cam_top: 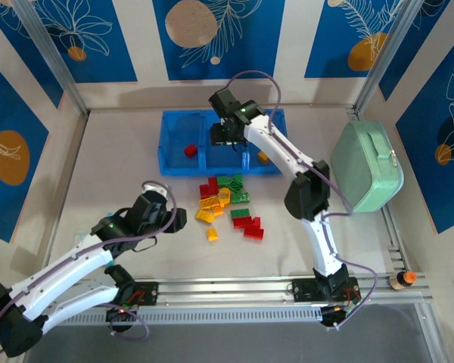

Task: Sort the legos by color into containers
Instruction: Place the lego in the container, then pick up the lego from the middle-left of the table.

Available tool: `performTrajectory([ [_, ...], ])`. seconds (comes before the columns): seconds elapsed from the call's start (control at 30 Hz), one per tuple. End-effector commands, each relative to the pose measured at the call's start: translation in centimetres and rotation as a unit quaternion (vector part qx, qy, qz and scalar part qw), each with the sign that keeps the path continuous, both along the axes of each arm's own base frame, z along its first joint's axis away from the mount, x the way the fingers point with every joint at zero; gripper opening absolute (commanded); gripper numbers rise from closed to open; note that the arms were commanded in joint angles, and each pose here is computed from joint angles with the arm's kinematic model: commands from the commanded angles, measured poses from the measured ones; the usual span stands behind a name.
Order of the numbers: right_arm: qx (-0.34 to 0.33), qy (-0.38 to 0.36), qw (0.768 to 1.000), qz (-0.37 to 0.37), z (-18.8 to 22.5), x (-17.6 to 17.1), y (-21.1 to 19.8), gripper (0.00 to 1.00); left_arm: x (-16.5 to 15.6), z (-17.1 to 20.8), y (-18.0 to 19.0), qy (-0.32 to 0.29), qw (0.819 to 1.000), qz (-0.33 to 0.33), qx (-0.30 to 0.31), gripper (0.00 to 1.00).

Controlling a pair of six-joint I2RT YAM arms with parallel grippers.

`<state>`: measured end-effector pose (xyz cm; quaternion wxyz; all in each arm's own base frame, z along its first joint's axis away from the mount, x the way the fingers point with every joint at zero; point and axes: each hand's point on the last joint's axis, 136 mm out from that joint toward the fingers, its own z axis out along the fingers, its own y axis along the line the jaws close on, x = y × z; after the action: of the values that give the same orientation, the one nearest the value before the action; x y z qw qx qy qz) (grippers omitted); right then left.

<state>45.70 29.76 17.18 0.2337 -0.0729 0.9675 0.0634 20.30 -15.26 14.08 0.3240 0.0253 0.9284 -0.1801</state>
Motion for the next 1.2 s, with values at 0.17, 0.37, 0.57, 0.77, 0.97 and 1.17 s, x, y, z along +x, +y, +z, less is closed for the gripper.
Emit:
performTrajectory([
  [0.17, -0.028, 0.053, 0.998, 0.002, -4.7, 1.5, -0.8, 0.53, -1.1, -0.1, 0.3, 0.011, 1.000, 0.001, -0.028, 0.62],
  [0.37, -0.023, 0.051, 0.998, 0.004, -5.3, 1.9, -0.6, 0.58, -1.0, 0.1, -0.1, 0.013, 1.000, -0.006, -0.027, 0.62],
  [0.57, -0.024, 0.029, 0.999, 0.007, -3.2, 1.4, 0.2, 0.82, -0.9, -0.2, -0.6, 0.025, 0.999, -0.013, -0.019, 0.62],
  [0.77, -0.027, -0.021, 0.999, 0.007, 2.9, -1.1, -0.4, 0.83, -0.6, 0.5, -1.9, 0.022, 0.999, -0.034, -0.014, 0.62],
  [0.97, 0.009, -0.064, 0.998, -0.014, 7.1, -4.5, -3.4, 0.83, 0.5, 1.4, -5.7, 0.019, 0.996, -0.082, -0.003, 0.62],
  [1.17, 0.022, -0.040, 0.998, -0.045, 5.3, -8.6, -7.5, 0.85, 1.9, 1.2, -9.9, 0.033, 0.994, -0.106, 0.008, 0.62],
])
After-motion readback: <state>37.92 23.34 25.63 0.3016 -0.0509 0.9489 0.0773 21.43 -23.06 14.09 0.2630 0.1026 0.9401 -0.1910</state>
